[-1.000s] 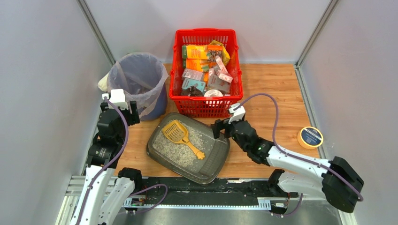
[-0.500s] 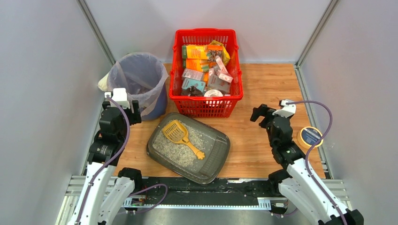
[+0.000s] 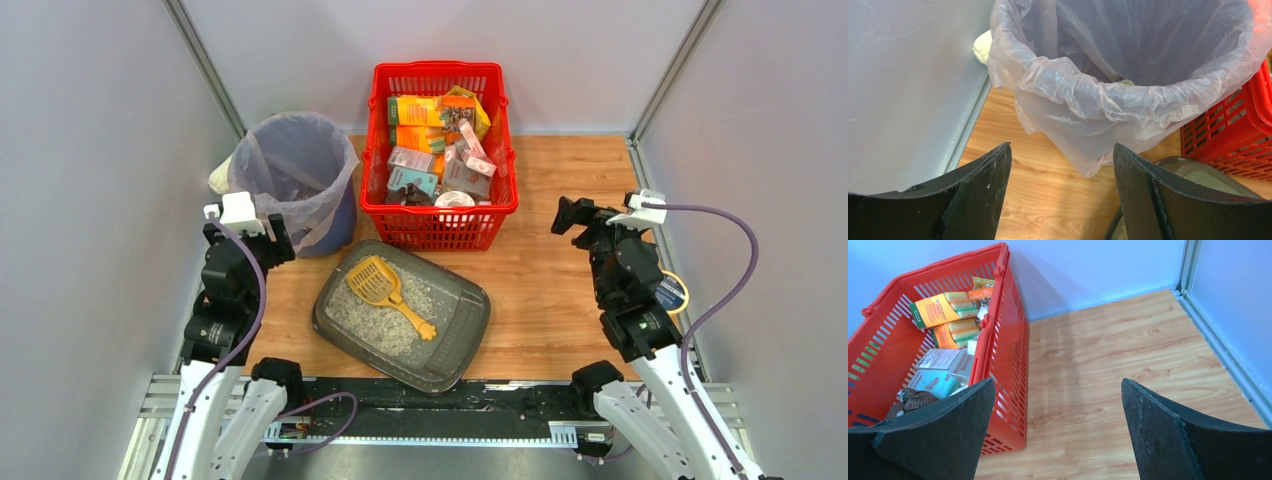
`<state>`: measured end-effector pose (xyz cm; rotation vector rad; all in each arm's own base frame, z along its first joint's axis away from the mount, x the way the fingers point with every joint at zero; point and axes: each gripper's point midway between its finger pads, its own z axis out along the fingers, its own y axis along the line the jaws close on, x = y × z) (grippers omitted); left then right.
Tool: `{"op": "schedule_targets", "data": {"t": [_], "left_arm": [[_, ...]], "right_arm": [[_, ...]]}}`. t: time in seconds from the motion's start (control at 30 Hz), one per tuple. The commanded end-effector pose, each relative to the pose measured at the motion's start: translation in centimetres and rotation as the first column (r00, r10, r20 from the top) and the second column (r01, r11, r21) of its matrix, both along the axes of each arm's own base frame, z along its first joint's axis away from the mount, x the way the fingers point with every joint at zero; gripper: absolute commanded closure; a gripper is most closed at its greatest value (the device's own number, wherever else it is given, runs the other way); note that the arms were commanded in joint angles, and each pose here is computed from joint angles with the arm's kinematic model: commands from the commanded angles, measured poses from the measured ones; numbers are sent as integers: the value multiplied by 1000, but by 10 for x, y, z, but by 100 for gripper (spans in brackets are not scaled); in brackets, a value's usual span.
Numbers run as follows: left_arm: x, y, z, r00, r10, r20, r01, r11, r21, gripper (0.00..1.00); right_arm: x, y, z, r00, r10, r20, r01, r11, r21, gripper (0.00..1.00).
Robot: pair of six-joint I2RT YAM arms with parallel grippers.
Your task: Clean the litter box
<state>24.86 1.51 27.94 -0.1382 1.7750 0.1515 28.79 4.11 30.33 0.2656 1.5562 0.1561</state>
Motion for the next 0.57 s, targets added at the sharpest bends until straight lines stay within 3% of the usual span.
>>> {"op": "schedule_targets", "data": {"t": [0.0, 0.2, 0.53], "left_arm": [[-3, 7, 24, 993, 61, 99, -55, 997, -60, 18], [-8, 2, 32, 987, 23, 162, -13, 998, -60, 18], [-11, 4, 33, 986, 22, 166, -14, 999, -47, 17]], "right_arm": [[-4, -4, 18, 997, 6, 71, -1, 998, -62, 0], [-7, 0, 12, 994, 49, 102, -39, 994, -101, 0], [-10, -3, 16, 995, 40, 94, -28, 992, -124, 0]]}}
